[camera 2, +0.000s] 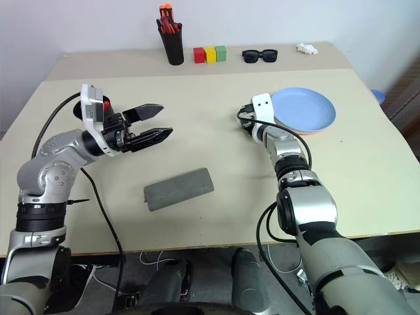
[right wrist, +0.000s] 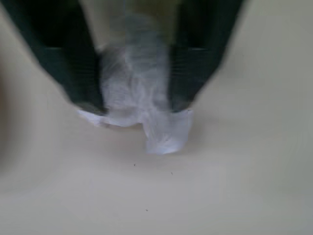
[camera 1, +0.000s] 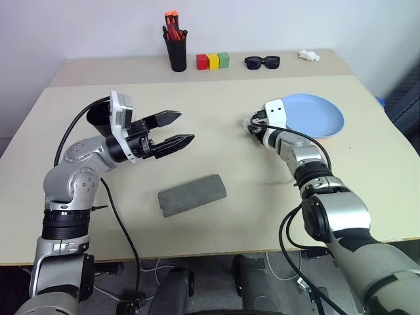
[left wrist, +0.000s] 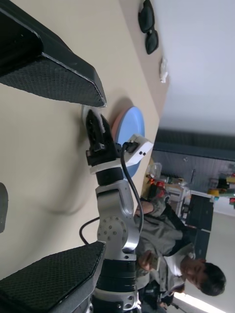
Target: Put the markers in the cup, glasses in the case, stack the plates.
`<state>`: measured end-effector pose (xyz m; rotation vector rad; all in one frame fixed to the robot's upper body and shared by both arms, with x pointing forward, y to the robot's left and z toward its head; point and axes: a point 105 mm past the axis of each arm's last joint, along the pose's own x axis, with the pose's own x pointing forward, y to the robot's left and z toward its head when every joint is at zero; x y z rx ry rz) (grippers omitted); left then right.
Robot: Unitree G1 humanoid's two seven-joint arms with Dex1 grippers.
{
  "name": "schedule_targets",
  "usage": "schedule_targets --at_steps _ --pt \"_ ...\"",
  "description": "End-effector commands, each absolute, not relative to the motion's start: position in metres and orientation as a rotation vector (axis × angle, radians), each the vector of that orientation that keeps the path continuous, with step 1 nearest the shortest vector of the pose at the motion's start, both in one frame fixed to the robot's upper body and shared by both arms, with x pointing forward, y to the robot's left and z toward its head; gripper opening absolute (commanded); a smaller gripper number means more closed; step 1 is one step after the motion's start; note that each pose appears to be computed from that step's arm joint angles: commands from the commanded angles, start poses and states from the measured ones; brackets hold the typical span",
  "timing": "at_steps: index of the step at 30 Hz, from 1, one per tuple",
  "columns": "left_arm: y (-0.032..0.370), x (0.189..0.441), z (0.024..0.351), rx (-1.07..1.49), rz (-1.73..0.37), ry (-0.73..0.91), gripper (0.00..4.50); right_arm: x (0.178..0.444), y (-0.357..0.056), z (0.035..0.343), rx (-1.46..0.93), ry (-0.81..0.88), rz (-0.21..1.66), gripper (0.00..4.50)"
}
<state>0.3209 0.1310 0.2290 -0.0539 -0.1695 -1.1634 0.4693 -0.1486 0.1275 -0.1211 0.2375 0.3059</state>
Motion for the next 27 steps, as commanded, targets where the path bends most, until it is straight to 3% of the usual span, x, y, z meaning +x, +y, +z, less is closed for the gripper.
schedule_targets --at_steps 1,9,13,16,19,26,27 --pt "0.132 0.316 0.243 -0.031 -1.165 -0.220 4.50 0.473 -0.146 0.141 -0.134 0.198 0.316 0.04" --pt "0.127 0.315 0.247 -0.029 -1.166 -0.225 4.50 0.475 -0.155 0.159 -0.098 0.164 0.317 0.04" --pt "0.124 0.314 0.251 -0.030 -1.164 -0.233 4.50 0.476 -0.182 0.207 0.033 0.055 0.290 0.04" --pt "0.123 0.315 0.252 -0.034 -1.163 -0.235 4.50 0.472 -0.226 0.243 0.092 -0.036 0.187 0.04" --pt "0.122 0.317 0.253 -0.040 -1.165 -0.237 4.50 0.466 -0.258 0.264 0.108 -0.094 0.107 0.04" --pt "0.122 0.320 0.255 -0.046 -1.175 -0.245 4.50 0.461 -0.284 0.226 -0.007 0.015 0.019 0.04" --pt "0.123 0.320 0.254 -0.044 -1.178 -0.239 4.50 0.462 -0.278 0.219 0.002 0.028 0.037 0.38"
